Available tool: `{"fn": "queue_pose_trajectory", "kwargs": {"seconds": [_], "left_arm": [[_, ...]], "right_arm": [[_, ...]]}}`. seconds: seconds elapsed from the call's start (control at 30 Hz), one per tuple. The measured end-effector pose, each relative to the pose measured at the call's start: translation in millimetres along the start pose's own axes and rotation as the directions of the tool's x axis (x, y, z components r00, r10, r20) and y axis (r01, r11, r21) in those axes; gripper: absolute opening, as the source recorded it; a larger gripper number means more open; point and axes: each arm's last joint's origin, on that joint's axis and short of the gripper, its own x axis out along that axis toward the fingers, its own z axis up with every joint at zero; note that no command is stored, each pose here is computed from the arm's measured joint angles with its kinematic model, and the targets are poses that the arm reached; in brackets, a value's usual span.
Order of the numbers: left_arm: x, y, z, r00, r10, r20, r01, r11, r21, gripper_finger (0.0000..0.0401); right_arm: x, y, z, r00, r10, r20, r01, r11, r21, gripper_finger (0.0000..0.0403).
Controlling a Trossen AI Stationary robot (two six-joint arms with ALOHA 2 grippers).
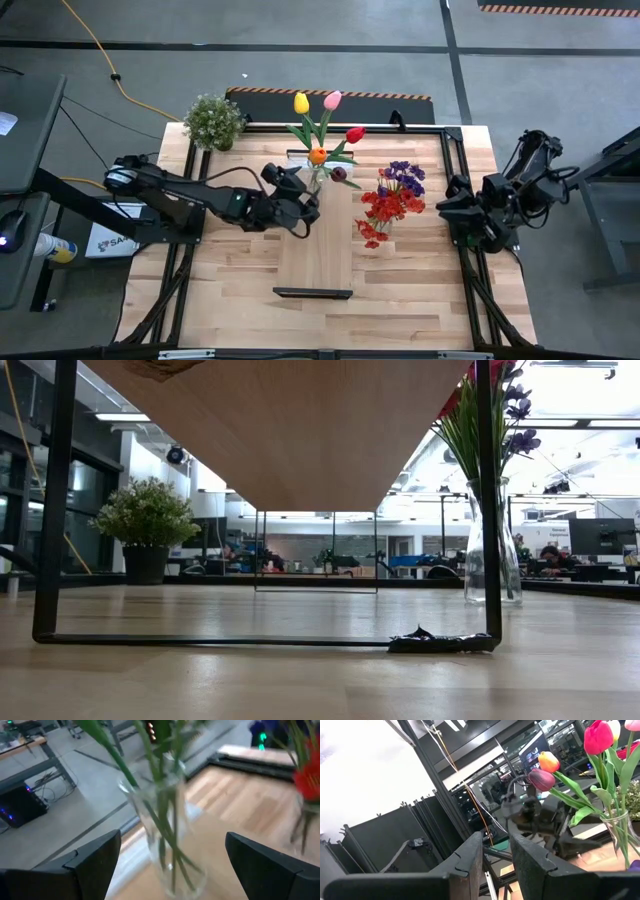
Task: Pick and place flowers into a vace then onto a shelf
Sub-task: Put the transparent vase on the shelf
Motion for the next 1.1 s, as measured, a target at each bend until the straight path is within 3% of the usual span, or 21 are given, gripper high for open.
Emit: {"fn": "queue_pose_trajectory", "kwargs": {"seconds": [0.3, 0.6, 0.7, 0.83, 0.97, 1.1], "left_arm": [[-41.1, -2.0, 1.1, 0.994, -0.110, 0.018, 0.109, 0.993, 0.041, 0.0390], [-84.0, 3.7, 2.8, 0.972, -0.232, 0.043, 0.229, 0.971, 0.073, 0.0390], [-92.1, 4.4, 3.5, 0.966, -0.254, 0.054, 0.251, 0.966, 0.069, 0.0390], [-97.4, 4.7, 2.6, 0.963, -0.265, 0.057, 0.261, 0.963, 0.071, 0.0390], [-99.6, 5.7, 2.7, 0.962, -0.266, 0.060, 0.262, 0.962, 0.073, 0.0390], [-99.4, 7.0, 1.2, 0.964, -0.262, 0.049, 0.258, 0.963, 0.074, 0.0390]], "right_arm": [[-0.6, -0.3, 0.1, 1.000, 0.010, -0.006, -0.010, 1.000, 0.000, 0.0094], [-1.8, 1.6, -11.0, 0.975, 0.164, -0.149, -0.147, 0.982, 0.116, 0.0094], [-3.0, 0.8, -19.6, 0.946, 0.210, -0.247, -0.161, 0.966, 0.203, 0.0094], [-3.0, -1.1, -35.0, 0.899, 0.210, -0.384, -0.103, 0.954, 0.280, 0.0094], [-3.7, -4.1, -52.1, 0.828, 0.187, -0.528, 0.004, 0.941, 0.339, 0.0094], [-8.1, -6.4, -70.4, 0.725, 0.150, -0.672, 0.150, 0.919, 0.366, 0.0094]]}}
